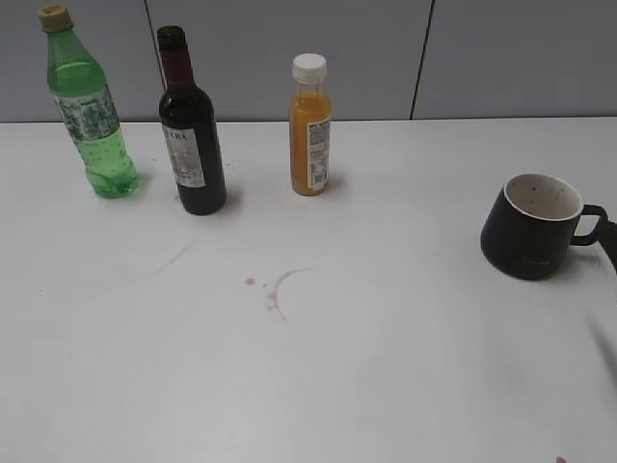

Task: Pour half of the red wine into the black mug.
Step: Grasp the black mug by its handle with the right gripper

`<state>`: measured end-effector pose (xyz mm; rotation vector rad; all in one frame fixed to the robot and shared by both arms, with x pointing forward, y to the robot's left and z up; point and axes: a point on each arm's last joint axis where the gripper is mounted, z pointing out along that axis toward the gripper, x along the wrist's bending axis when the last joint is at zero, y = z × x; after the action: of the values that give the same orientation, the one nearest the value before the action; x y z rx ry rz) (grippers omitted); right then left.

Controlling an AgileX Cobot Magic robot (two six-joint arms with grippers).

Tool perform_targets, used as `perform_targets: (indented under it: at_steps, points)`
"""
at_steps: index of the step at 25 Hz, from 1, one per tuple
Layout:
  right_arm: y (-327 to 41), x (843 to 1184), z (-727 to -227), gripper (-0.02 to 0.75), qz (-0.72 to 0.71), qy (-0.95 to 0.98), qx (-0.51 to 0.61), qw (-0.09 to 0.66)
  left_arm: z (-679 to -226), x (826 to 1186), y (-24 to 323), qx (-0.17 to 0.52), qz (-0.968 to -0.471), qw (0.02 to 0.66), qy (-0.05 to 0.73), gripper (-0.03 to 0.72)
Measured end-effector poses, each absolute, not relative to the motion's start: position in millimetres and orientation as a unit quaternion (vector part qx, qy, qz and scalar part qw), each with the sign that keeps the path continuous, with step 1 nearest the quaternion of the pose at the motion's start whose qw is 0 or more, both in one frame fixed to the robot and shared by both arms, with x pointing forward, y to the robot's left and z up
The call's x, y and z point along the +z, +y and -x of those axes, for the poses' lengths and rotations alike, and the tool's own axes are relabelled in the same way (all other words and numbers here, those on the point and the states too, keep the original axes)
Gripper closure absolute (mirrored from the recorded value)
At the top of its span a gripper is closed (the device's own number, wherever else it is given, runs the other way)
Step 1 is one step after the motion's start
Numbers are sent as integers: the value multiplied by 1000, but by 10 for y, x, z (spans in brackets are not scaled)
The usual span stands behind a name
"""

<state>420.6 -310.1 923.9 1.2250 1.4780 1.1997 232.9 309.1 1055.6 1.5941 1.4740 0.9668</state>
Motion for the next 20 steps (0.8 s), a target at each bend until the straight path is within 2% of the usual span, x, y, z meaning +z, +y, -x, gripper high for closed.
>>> perform_targets:
  at_steps: [6, 20]
  points:
    - [-3220, 9126, -4411, 87, -505, 595, 474, 408, -2329, 10556, 3091, 377, -622, 373, 575, 99]
    - [-3594, 8940, -4730, 79, -489, 619, 473, 392, -2329, 10556, 3091, 377, -622, 373, 575, 99]
